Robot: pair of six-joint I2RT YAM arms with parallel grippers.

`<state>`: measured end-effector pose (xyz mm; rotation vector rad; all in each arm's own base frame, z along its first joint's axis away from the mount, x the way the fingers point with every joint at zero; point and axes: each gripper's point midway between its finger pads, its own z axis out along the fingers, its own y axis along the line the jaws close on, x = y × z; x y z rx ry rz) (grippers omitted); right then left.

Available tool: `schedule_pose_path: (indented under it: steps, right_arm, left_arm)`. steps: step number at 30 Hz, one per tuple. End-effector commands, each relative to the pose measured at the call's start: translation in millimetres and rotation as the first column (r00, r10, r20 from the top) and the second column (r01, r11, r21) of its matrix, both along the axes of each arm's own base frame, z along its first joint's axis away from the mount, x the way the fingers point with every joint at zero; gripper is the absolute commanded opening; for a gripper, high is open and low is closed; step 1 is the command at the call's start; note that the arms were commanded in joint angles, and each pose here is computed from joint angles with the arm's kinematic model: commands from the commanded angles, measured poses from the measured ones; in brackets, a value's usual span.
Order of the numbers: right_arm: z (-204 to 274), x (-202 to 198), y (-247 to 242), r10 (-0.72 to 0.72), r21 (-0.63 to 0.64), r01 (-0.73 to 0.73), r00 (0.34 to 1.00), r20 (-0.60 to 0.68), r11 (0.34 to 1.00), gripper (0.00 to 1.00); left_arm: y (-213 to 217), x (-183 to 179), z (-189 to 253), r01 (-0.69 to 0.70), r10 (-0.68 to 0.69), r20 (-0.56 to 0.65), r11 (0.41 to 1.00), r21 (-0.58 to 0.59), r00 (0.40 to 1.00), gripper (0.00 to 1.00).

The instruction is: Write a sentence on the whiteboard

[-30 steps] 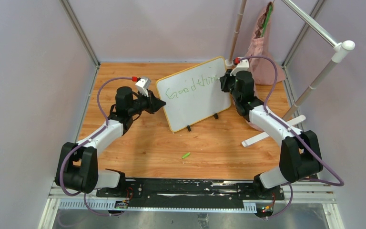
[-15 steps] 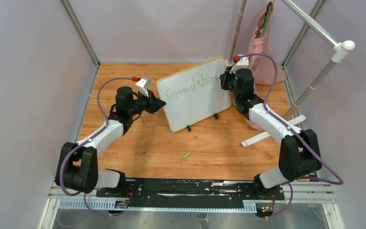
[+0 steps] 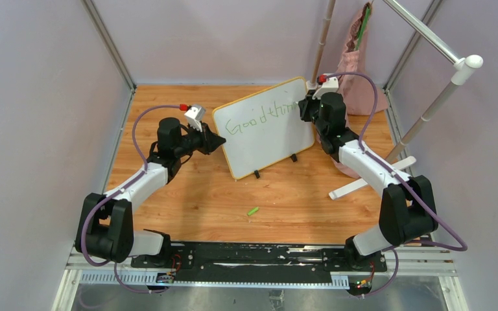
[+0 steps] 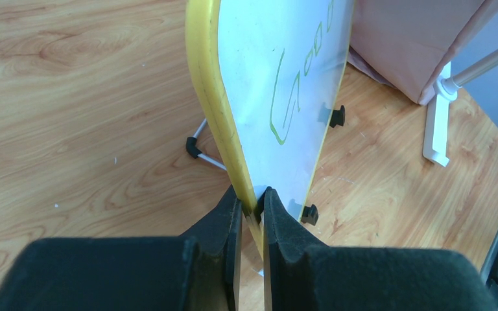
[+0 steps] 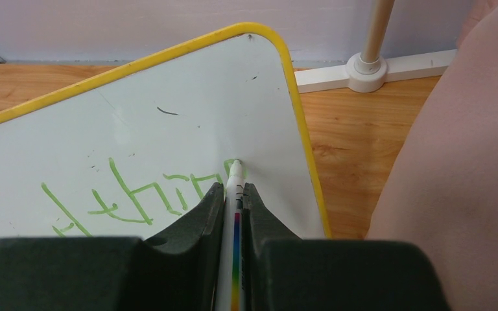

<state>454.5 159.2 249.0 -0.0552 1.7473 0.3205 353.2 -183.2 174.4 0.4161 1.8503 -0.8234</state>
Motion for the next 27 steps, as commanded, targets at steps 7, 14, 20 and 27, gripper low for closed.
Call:
schedule_pose_path:
  steps: [7, 14, 20, 27]
  right_arm:
    - [-7.9, 2.0, -8.3, -0.029, -0.004, 0.028, 1.0, -0.009, 1.0, 0.0]
    - [-17.8, -4.2, -8.9, -0.025, -0.001, 0.025, 0.999, -0.027, 1.0, 0.0]
    - [-25.9, -9.2, -10.4, -0.028, -0.002, 0.028, 0.999, -0.041, 1.0, 0.0]
    - [-31.9, -14.3, 1.3, 0.007, -0.012, -0.008, 0.999, -0.053, 1.0, 0.0]
  left_arm:
    - [11.9, 6.0, -11.2, -0.037, 0.032, 0.053, 0.994, 0.107, 0.998, 0.0]
    - [11.3, 5.7, -10.7, -0.036, 0.031, 0.053, 0.994, 0.106, 0.998, 0.0]
    - [11.2, 6.1, -9.8, -0.037, 0.031, 0.054, 0.994, 0.104, 0.998, 0.0]
    - [10.2, 4.9, -9.1, -0.034, 0.028, 0.056, 0.994, 0.103, 0.998, 0.0]
